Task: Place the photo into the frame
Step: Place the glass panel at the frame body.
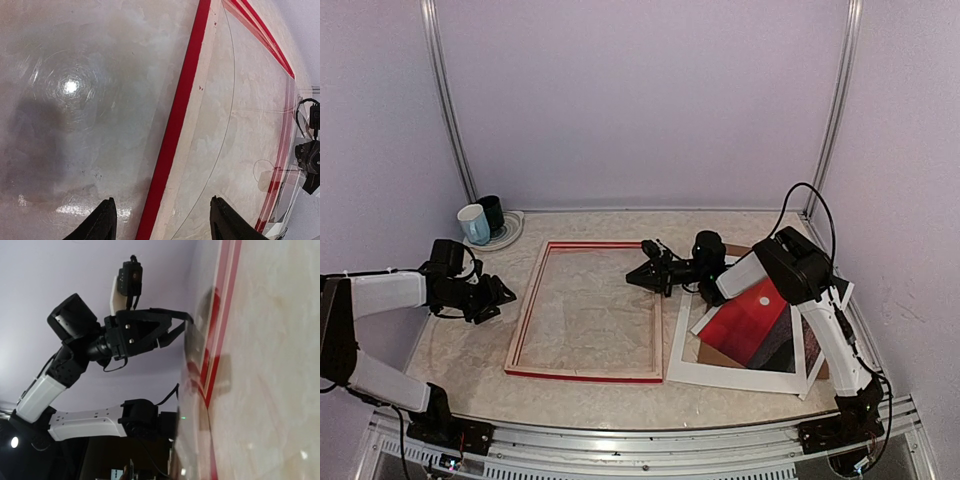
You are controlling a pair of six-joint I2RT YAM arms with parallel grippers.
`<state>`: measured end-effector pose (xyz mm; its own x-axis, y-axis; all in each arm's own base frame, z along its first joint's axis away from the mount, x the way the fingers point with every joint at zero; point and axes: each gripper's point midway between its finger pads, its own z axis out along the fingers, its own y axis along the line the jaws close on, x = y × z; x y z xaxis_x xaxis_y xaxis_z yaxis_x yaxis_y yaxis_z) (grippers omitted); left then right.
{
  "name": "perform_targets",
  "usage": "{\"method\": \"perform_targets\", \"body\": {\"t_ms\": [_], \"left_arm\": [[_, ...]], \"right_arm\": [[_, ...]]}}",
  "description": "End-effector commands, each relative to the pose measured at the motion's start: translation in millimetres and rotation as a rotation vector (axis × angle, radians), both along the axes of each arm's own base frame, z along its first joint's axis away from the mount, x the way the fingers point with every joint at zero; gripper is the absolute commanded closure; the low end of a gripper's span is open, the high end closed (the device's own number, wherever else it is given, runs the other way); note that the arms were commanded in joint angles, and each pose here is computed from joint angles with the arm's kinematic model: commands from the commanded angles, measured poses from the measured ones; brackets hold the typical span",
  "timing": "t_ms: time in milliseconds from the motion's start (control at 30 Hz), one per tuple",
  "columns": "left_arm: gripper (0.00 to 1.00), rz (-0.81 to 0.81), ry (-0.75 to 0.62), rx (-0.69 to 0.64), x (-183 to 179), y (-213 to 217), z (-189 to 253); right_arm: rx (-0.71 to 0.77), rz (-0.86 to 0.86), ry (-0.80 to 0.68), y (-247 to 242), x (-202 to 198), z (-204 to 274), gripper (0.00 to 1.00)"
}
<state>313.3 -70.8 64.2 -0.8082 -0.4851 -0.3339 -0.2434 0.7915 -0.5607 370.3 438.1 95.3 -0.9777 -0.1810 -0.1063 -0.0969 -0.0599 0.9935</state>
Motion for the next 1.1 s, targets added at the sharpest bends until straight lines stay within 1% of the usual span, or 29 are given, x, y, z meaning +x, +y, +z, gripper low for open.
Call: {"method": "perform_targets", "body": {"t_ms": [0,167,433,733,933,1067], "left_arm": [[0.37,0.001,-0.027,-0.012,0,0,5],[0.37,0.002,-0.026,-0.014,0,0,4],[0.37,-0.001,-0.024,-0.020,-1,-1,3],[0.37,0.003,-0.032,-0.027,1,-1,6],[0.36,0.025,-0.105,-0.025,10,2,30],[0.36,0.036,-0.127,-0.019,12,6,40]], "right_arm": [[0.000,-0.005,-0.024,7,6,-7,0.94],[-0.001,-0.018,-0.020,5,9,-11,0.94],[0.005,-0.019,-0.049,7,11,1,0.94],[0.070,-0.022,-0.094,6,12,42,0.94],[0.106,-0.025,-0.126,7,11,70,0.94],[0.124,-0.027,-0.140,7,8,82,0.95]]}}
